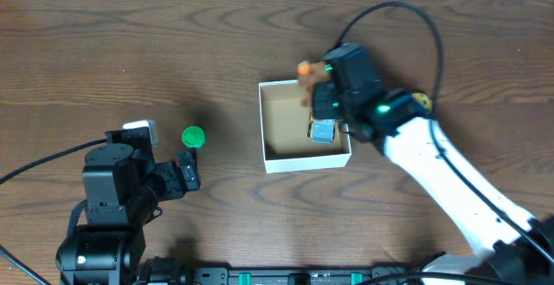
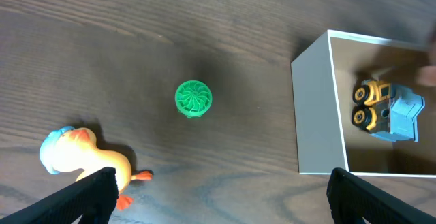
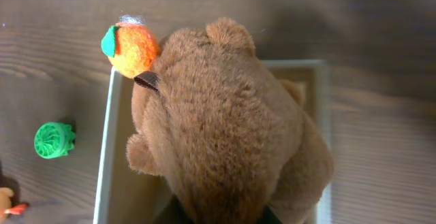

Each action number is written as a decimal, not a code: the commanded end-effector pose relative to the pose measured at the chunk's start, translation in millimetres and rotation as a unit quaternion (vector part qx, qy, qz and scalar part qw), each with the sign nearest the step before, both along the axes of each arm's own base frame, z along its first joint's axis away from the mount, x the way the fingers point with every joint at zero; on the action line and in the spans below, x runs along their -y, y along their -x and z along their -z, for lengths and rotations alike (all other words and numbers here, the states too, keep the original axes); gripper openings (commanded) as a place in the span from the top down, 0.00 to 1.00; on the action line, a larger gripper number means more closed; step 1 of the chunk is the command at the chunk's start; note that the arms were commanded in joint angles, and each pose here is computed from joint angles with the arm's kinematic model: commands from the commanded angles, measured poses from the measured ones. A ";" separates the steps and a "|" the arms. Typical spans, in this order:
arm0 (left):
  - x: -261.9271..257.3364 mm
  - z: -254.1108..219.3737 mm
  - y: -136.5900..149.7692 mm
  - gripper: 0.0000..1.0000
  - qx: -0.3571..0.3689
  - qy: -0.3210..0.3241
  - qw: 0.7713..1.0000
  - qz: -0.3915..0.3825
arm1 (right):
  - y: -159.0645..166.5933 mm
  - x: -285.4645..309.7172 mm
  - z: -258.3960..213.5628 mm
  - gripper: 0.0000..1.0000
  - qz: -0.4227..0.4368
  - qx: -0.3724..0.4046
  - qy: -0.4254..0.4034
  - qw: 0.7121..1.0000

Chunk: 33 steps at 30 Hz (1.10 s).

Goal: Pack container
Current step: 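Lower the teddy bear into the box and release it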

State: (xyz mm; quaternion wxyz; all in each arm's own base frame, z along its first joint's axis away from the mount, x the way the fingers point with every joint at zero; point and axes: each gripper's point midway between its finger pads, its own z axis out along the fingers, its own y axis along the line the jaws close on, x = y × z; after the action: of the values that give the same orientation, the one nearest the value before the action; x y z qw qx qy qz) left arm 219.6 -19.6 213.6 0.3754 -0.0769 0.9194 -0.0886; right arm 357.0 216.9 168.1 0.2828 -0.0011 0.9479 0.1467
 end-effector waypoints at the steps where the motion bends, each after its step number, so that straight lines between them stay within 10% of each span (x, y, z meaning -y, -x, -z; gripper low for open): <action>1: -1.5 -5.4 -0.9 0.02 0.007 -0.002 1.000 -0.005 | 0.5 -13.5 16.7 0.99 0.037 -0.017 -0.005 0.999; 15: -1.6 -2.8 1.7 0.02 -0.001 -0.003 1.000 -0.005 | 22.0 -48.1 103.4 0.99 0.089 -0.109 0.019 0.990; 33: -1.6 -2.8 1.7 0.02 -0.001 -0.003 1.000 -0.005 | 60.1 -106.6 103.7 0.99 0.001 -0.141 -0.029 0.990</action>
State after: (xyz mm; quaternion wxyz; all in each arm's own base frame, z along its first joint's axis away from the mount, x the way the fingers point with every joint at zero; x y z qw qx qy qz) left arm 217.5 -19.5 211.5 0.3698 -0.0775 0.9217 -0.0879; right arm 321.7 302.9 80.3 0.1946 0.0445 0.9684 0.1492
